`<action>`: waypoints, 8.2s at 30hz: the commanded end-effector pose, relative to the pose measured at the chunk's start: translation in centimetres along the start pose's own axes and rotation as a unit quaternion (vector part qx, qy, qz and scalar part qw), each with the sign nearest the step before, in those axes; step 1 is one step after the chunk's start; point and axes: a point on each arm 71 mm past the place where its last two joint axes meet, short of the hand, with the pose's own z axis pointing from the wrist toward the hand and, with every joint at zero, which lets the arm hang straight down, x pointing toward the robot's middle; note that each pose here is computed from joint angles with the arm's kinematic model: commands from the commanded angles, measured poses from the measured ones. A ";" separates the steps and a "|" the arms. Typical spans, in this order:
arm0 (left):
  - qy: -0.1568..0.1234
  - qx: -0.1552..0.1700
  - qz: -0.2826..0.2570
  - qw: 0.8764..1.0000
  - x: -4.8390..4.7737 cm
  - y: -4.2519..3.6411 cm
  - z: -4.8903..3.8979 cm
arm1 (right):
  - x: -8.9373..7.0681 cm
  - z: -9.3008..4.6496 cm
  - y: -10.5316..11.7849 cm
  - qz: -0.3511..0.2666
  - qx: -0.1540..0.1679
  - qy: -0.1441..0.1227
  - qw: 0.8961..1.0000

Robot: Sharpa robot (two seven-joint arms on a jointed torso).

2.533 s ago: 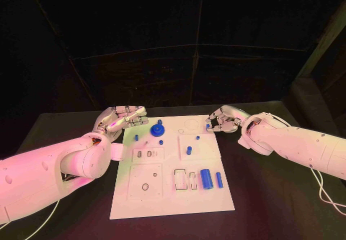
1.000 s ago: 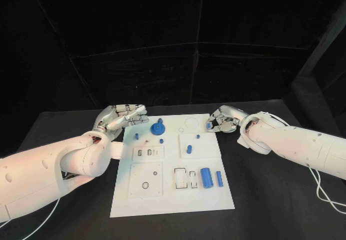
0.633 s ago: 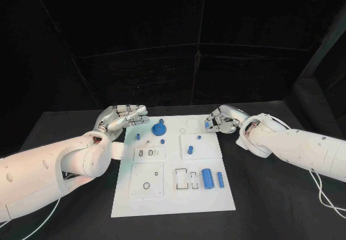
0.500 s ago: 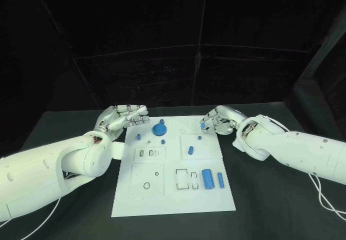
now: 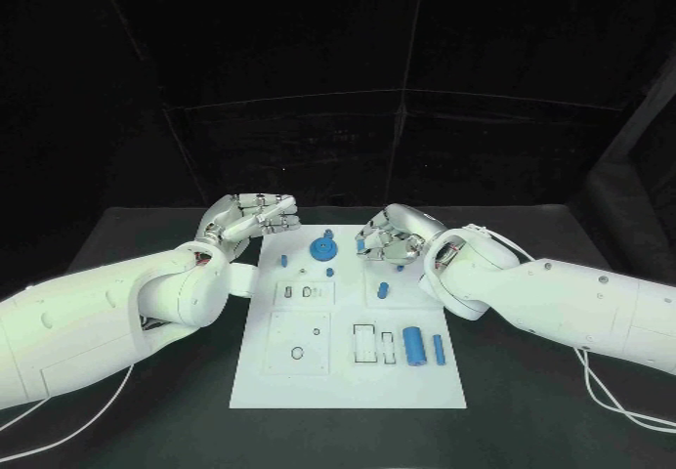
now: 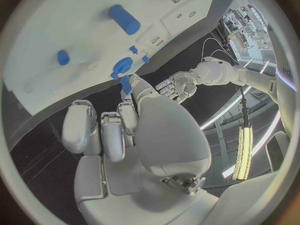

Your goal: Assemble the parts on the task board

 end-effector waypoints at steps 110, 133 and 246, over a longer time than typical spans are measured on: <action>0.001 0.008 0.001 1.000 0.10 -0.06 0.62 | 9.7 2.0 5.0 -0.110 0.007 0.116 0.987; 0.001 0.003 0.001 1.000 -0.09 0.02 0.65 | 8.8 1.9 5.7 -0.074 -0.023 0.052 0.996; 0.216 -0.350 0.563 0.717 6.85 3.45 5.14 | -8.3 -0.7 -2.6 0.071 0.007 0.008 0.997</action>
